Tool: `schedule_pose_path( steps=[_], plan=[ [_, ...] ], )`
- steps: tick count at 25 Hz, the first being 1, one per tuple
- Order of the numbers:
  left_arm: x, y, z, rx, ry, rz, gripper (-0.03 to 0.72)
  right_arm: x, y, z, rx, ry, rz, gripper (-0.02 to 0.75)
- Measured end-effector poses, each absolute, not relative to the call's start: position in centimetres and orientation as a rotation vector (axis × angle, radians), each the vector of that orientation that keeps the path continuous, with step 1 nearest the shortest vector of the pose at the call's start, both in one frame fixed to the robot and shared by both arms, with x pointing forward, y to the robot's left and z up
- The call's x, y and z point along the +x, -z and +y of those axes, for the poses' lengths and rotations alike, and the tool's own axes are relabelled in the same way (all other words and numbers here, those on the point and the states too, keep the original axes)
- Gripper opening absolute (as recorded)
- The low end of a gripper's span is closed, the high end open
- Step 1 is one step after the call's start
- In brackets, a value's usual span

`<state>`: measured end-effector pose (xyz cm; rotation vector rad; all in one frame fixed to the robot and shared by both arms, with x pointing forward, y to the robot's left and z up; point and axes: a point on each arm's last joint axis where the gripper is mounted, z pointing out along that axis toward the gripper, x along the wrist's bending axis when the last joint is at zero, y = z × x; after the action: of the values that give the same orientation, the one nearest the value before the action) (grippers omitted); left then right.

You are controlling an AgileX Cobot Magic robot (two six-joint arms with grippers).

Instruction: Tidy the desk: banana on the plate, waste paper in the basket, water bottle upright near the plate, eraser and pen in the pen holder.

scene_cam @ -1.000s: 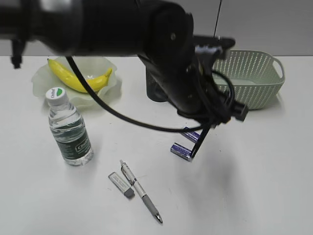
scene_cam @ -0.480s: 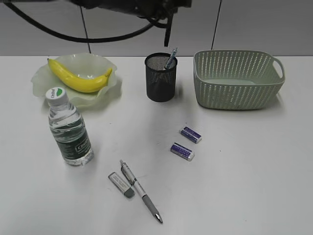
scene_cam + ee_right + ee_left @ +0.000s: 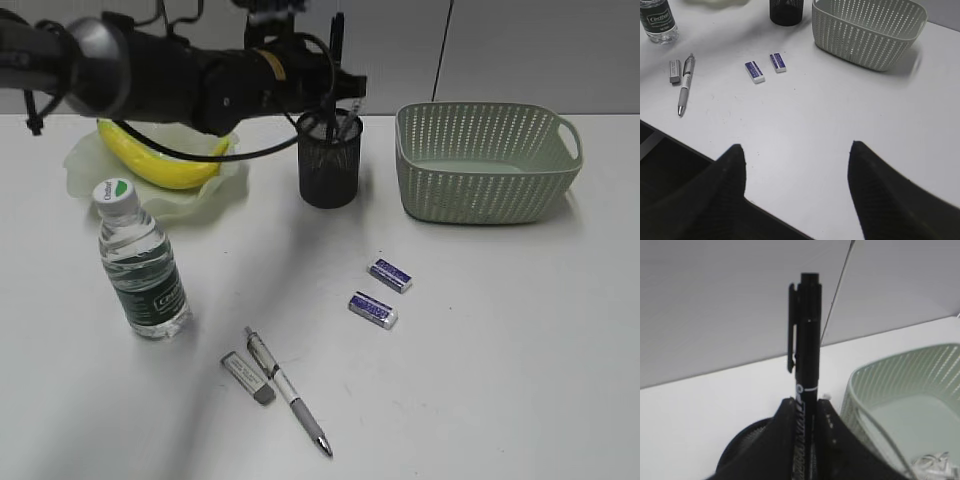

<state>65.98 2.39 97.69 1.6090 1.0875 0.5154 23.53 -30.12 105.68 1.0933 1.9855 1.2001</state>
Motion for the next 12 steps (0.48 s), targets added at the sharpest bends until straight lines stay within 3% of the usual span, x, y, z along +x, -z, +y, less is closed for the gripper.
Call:
schedule_pose_path(
  steps=[6, 8, 12],
  plan=[
    [66.6, -93.9, 2.4, 1.655, -0.502, 1.128, 0.099, 23.5, -105.7, -30.1, 1.093, -1.2, 1.986, 0.508],
    [66.7, -94.1, 2.4, 1.635, -0.509, 1.108, 0.182, 23.5, -105.7, -30.1, 1.093, -1.2, 1.986, 0.508],
    [66.7, -95.2, 2.4, 1.607, -0.52, 1.085, 0.432, 23.5, -105.7, -30.1, 1.093, -1.2, 1.986, 0.508]
  ],
)
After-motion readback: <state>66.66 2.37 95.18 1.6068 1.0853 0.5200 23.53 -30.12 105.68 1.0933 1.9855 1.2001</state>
